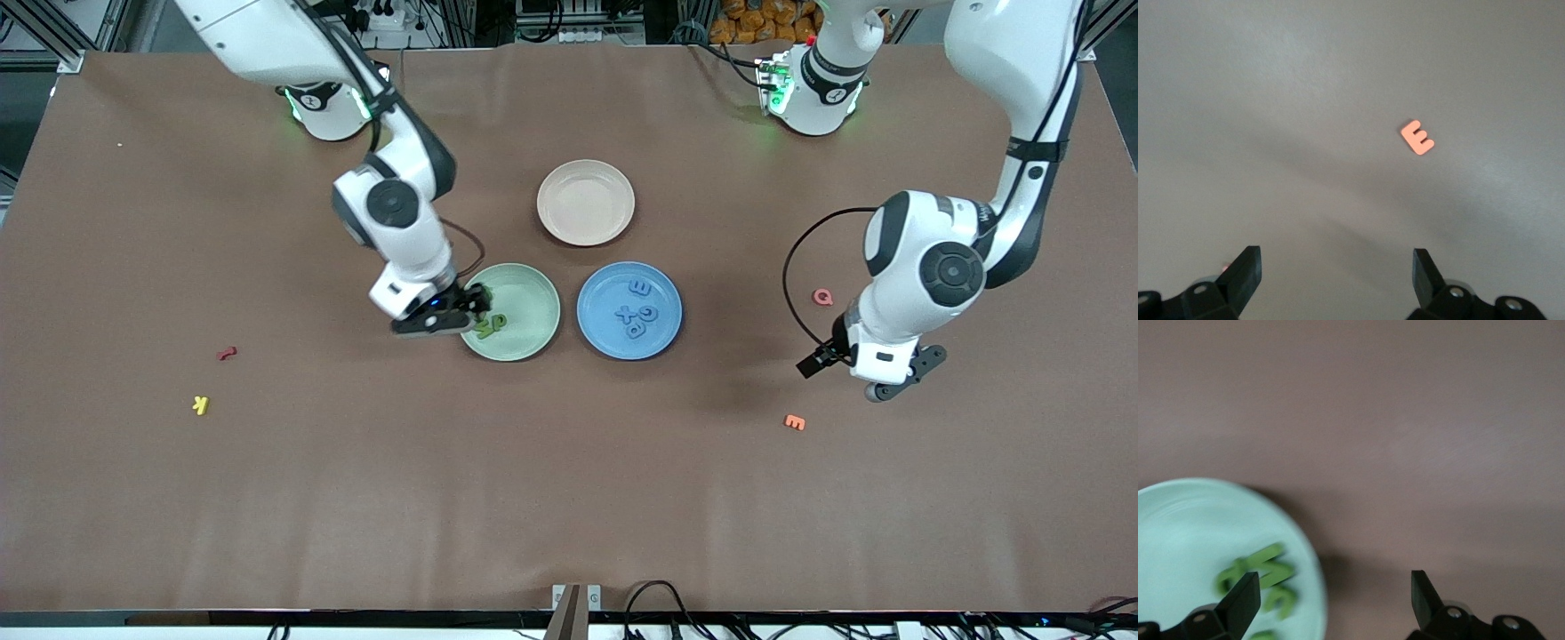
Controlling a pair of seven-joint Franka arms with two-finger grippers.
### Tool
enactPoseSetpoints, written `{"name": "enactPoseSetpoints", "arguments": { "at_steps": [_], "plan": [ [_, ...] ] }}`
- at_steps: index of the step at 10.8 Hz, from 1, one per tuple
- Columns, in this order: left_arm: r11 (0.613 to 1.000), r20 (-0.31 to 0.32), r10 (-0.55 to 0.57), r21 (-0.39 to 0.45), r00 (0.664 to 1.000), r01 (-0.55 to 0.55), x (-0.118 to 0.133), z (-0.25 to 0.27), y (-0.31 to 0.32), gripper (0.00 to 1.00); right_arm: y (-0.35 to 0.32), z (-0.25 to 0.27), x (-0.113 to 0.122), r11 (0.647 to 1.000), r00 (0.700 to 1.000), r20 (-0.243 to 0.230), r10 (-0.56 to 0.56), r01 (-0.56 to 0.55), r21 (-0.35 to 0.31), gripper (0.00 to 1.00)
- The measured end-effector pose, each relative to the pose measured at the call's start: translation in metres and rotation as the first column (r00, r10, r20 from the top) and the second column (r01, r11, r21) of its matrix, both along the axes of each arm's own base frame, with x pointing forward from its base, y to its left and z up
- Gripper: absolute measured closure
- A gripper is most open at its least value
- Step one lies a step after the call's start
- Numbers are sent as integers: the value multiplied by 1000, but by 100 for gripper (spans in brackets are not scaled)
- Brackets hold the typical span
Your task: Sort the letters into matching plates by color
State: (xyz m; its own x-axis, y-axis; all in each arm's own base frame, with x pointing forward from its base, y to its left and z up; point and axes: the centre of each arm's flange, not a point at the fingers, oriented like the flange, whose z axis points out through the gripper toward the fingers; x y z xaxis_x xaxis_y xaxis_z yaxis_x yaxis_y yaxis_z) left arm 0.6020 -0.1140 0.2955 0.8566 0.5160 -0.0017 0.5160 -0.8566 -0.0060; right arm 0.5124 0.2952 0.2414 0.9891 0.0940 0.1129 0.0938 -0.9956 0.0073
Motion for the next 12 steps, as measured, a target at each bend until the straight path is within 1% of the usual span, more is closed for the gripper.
{"name": "enactPoseSetpoints", "arguments": {
  "at_steps": [2,5,7,9,11,12],
  "plan": [
    [998,-2,-63,2,998,63,1,9,19,0,-60,2,35,1000,1000,16,0,1,-30,0],
    [985,-11,-172,9,985,172,-4,30,23,0,-142,7,70,998,1000,30,-7,9,-66,0],
    [978,-22,-206,15,978,206,-8,47,29,0,-192,12,87,997,999,16,-37,38,-63,0],
    [979,-24,-204,20,979,204,-13,67,33,0,-242,23,102,997,998,2,-62,62,-51,0],
    [977,-11,-209,26,978,210,-17,87,35,0,-287,35,113,995,995,10,-97,97,-37,0],
    [973,-12,-230,29,973,230,-20,98,38,0,-309,39,116,993,994,11,-107,108,-39,0]
  ]
}}
